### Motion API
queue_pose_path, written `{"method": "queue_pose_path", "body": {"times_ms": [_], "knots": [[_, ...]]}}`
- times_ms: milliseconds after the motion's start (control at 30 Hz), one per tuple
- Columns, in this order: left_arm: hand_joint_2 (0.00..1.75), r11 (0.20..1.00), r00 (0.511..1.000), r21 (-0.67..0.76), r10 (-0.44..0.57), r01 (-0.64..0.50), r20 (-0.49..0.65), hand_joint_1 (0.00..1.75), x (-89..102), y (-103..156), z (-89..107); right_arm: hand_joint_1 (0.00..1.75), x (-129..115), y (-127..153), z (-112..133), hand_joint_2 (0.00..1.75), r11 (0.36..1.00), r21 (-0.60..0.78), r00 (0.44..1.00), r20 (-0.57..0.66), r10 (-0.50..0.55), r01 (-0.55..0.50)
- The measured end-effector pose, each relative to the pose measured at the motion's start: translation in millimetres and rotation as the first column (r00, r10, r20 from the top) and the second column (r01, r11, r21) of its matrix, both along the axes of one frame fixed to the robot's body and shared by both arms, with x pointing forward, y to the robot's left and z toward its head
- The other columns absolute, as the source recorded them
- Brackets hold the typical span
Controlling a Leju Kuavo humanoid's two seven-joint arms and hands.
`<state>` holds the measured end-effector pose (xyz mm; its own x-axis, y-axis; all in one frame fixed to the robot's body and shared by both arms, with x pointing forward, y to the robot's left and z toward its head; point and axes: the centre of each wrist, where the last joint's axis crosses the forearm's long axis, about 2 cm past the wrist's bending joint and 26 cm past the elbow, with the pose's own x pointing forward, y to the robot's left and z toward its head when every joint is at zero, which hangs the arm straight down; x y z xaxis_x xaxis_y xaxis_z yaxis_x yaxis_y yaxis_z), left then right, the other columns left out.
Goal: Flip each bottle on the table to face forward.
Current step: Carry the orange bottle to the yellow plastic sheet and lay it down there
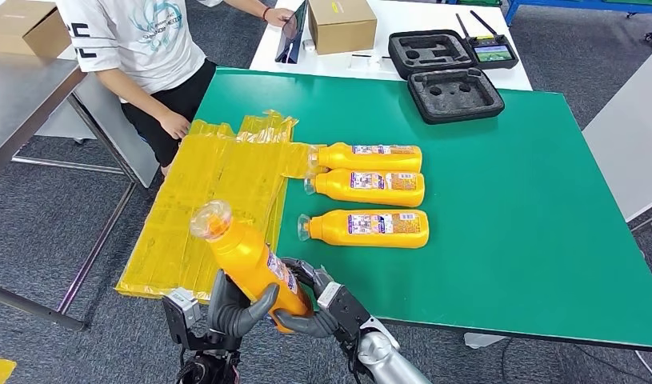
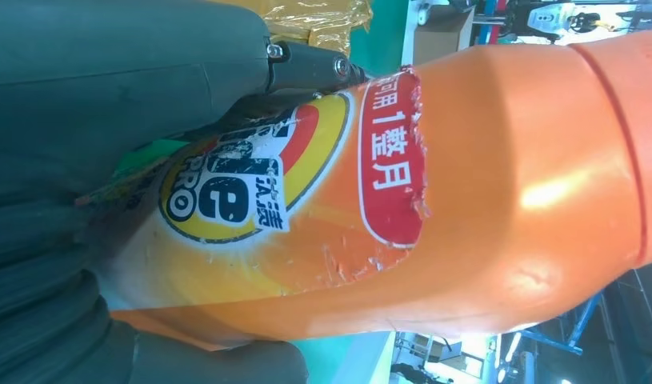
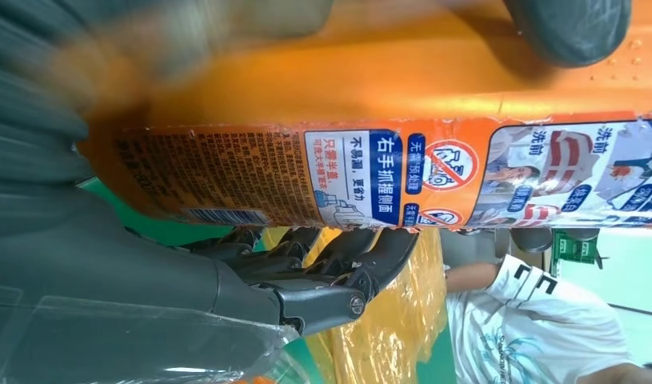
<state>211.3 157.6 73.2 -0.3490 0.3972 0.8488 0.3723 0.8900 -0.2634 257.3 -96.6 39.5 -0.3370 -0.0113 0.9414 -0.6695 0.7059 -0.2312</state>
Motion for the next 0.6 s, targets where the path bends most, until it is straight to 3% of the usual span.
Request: {"method": "queue_pose_path", "body": {"times_ms": [100, 133, 233, 467, 600], "knots": [[1.75, 1.0, 1.0, -0.001, 0.0, 0.0, -0.01, 1.75, 0.8, 0.1, -0.7, 0.47, 0.0, -0.6, -0.7, 1.75, 1.0, -0.011, 1.0, 0.005, -0.001, 0.001], [1.75, 1.0, 1.0, -0.001, 0.0, 0.0, -0.012, 1.75, 1.0, 0.2, -0.9, 0.03, -0.1, -0.7, -0.9, 1.31, 1.0, -0.014, 1.0, 0.008, -0.003, 0.003], [1.75, 1.0, 1.0, -0.003, 0.001, -0.002, -0.016, 1.75, 0.7, 0.5, -1.7, 0.0, 0.1, -0.8, -0.8, 0.0, 1.0, -0.021, 1.0, 0.015, -0.014, 0.014], [1.75, 0.998, 0.998, 0.021, 0.055, -0.055, -0.01, 1.75, -0.2, 4.3, -0.9, 0.0, 1.8, -1.7, 0.6, 0.0, 0.999, -0.021, 0.999, 0.017, -0.042, 0.042], [1.75, 0.986, 0.989, 0.071, 0.149, -0.15, 0.019, 1.75, 4.2, 13.1, 3.7, 0.0, 6.3, -2.6, 8.7, 0.0, 0.997, 0.025, 0.997, 0.036, -0.073, 0.073]]}}
